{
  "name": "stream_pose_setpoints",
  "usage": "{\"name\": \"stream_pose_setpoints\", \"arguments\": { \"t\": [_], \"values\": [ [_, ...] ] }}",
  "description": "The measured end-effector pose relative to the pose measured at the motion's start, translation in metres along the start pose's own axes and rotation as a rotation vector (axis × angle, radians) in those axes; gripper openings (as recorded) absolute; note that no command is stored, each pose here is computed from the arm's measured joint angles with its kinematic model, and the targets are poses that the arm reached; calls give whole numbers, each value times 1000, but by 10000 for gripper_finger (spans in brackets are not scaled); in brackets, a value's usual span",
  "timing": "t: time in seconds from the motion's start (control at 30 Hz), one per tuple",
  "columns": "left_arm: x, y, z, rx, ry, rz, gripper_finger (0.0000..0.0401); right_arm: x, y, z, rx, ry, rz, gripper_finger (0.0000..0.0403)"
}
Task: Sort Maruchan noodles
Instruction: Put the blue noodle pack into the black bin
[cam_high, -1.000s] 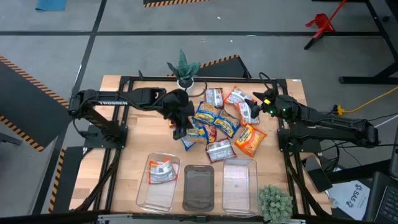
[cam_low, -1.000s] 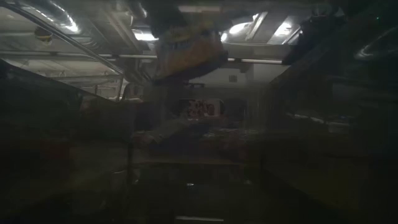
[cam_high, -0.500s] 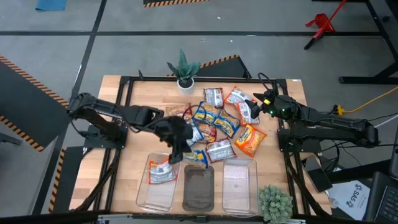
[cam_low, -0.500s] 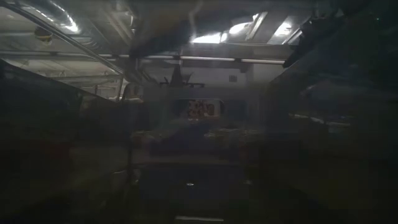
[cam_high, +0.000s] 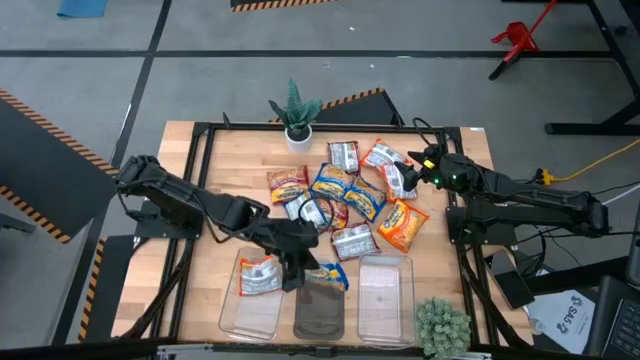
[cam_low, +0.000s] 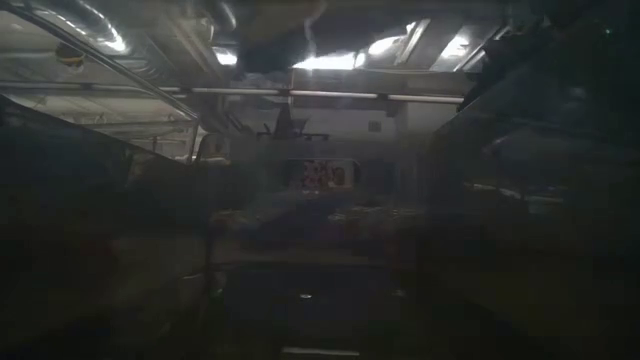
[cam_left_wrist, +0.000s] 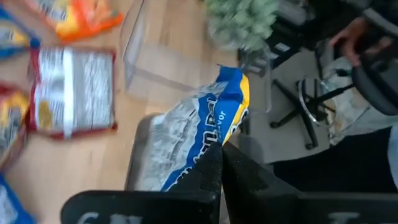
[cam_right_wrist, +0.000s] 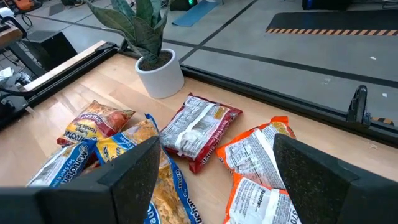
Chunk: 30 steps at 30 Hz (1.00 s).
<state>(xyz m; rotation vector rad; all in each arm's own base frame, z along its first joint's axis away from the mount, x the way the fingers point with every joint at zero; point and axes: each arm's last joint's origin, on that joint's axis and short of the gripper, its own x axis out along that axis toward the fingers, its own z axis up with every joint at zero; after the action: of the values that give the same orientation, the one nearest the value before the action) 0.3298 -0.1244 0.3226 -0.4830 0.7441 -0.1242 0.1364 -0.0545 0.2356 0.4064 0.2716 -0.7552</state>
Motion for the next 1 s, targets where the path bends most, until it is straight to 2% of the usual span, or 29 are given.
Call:
{"name": "stream_pose_setpoints", "arguments": {
  "t": [0.33,0.6,0.83,1.0],
  "values": [
    [38,5,-18,-87,88,87,0,0,-2,-4,-18,41,-19,301],
    [51,6,-28,-146,186,70,0,0,-3,-6,-24,54,-26,301],
    [51,4,-29,-151,186,72,0,0,-3,-5,-23,54,-26,301],
    [69,9,-37,-182,258,60,0,0,-3,-5,-21,53,-25,301]
  ]
}}
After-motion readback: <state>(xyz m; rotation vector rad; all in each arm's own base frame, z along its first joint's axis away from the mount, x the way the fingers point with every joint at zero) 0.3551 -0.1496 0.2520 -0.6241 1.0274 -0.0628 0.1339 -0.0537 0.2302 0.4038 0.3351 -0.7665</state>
